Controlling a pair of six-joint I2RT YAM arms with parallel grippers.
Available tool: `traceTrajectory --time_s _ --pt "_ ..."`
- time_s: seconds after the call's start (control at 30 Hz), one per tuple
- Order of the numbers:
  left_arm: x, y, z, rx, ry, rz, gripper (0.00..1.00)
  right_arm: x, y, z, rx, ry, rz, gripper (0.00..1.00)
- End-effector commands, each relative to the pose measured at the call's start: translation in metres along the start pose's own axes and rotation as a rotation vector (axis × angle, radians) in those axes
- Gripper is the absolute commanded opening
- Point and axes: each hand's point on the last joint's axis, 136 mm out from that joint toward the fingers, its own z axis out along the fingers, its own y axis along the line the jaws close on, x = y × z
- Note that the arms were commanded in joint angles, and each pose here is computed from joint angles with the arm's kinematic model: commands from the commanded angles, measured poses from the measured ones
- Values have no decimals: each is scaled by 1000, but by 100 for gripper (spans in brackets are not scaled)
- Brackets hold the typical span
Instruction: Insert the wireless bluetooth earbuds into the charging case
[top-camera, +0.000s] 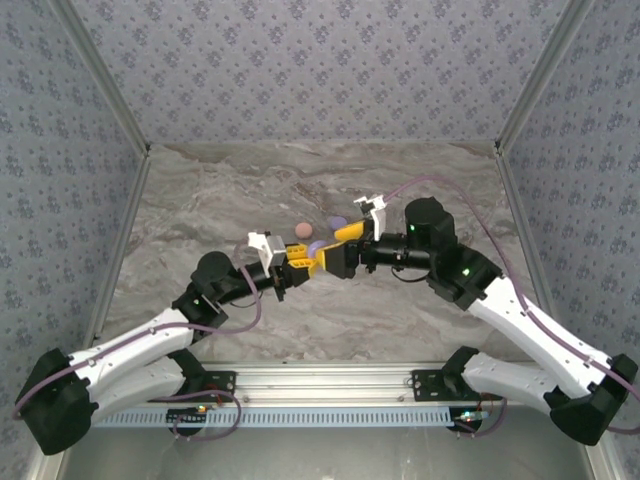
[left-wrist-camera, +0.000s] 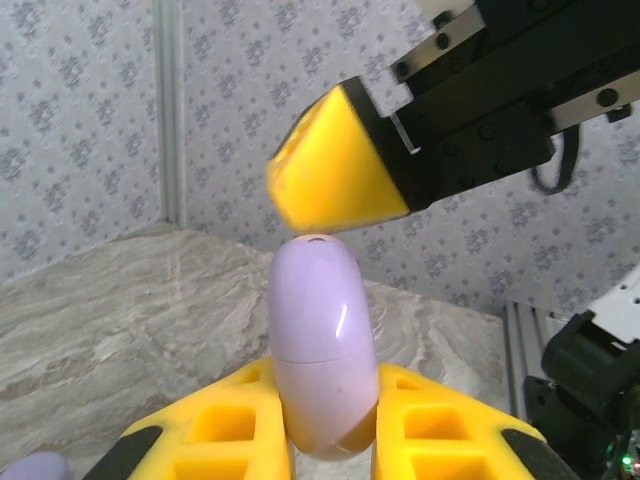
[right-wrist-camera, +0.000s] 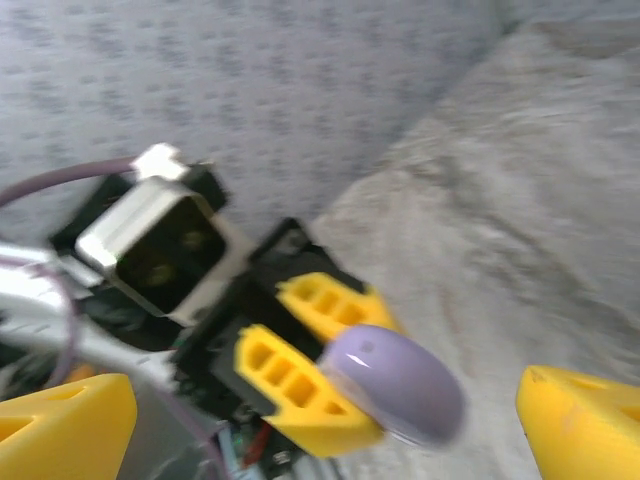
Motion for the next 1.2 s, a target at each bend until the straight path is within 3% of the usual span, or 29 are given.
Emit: traceTrajectory --time_s 0.0,0.13,0.23,0.33,0.5,0.77,0.9,1.17 --pt "7 18 2 -110 70 -22 1 -6 -48 -36 367 -39 -58 100" --pt "55 55 -5 -306 243 -111 0 -3 -79 -67 569 -109 -9 100" --pt "99 84 -17 -448 399 -222 0 2 -84 -76 583 -131 13 100" --pt "134 107 -27 -514 470 -384 0 9 -88 -79 598 -115 31 100" --pt "168 123 -24 -522 517 -561 0 15 -90 -78 601 -93 49 100" --pt "199 130 1 -487 577 -705 0 22 -93 -77 603 -74 63 100" --pt "212 133 4 -493 590 -746 9 32 -97 -79 625 -35 68 100" --pt "225 141 -9 -564 628 -729 38 38 -107 -84 676 -17 60 100"
